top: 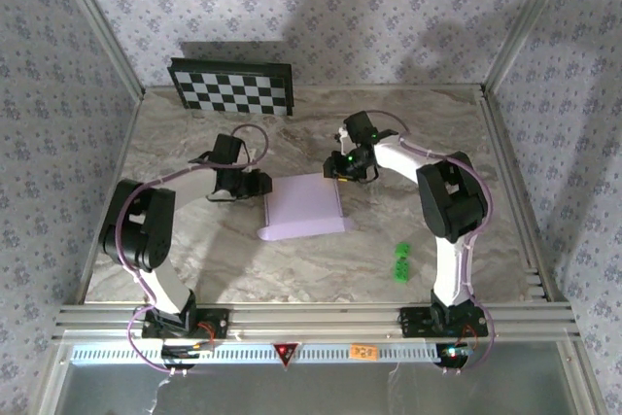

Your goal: Fold the paper box

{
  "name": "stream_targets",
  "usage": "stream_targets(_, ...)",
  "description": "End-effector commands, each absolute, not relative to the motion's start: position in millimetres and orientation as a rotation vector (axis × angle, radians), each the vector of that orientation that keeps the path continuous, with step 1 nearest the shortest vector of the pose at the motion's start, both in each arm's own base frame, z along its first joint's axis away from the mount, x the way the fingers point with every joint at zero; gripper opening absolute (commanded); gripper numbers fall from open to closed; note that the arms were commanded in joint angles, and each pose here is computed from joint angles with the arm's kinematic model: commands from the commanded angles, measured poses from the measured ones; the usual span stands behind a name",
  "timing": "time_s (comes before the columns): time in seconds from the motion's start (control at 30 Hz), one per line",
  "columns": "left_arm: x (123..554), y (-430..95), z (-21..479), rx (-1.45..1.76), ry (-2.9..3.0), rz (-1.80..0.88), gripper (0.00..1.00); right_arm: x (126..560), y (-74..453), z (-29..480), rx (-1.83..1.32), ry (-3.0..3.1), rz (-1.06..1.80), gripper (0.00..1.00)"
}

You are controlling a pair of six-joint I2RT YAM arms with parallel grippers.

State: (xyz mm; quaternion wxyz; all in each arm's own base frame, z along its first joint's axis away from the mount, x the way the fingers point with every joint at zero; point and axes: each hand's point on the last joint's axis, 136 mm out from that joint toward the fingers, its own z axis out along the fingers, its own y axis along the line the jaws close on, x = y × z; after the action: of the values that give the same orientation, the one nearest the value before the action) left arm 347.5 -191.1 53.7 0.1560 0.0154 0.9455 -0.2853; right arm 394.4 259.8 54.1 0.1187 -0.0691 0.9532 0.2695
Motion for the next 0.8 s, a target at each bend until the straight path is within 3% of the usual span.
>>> stream_targets(0.0, 338.7, -202.3, 60.9, 0.131, 2.714, -0.872, 0.31, 386.6, 260.0, 46.8, -0.279, 2.824, 0.812, 0.4)
stream_targets(0.4, 275.4, -191.7, 56.8, 0.075, 2.793, -0.913, 0.35, 340.1, 262.8, 52.3, -0.345, 2.852, 0.868, 0.43)
stream_targets(0.57, 267.9, -182.8, 71.0, 0.115, 2.787, -0.848, 0.38, 338.9, 250.9, 53.6, -0.38, 2.838, 0.771, 0.59)
stream_targets(0.77, 280.7, -175.1, 107.5, 0.273, 2.75, -0.749, 0.54, 345.3, 242.2, 80.5, -0.446, 2.736, 0.722, 0.76)
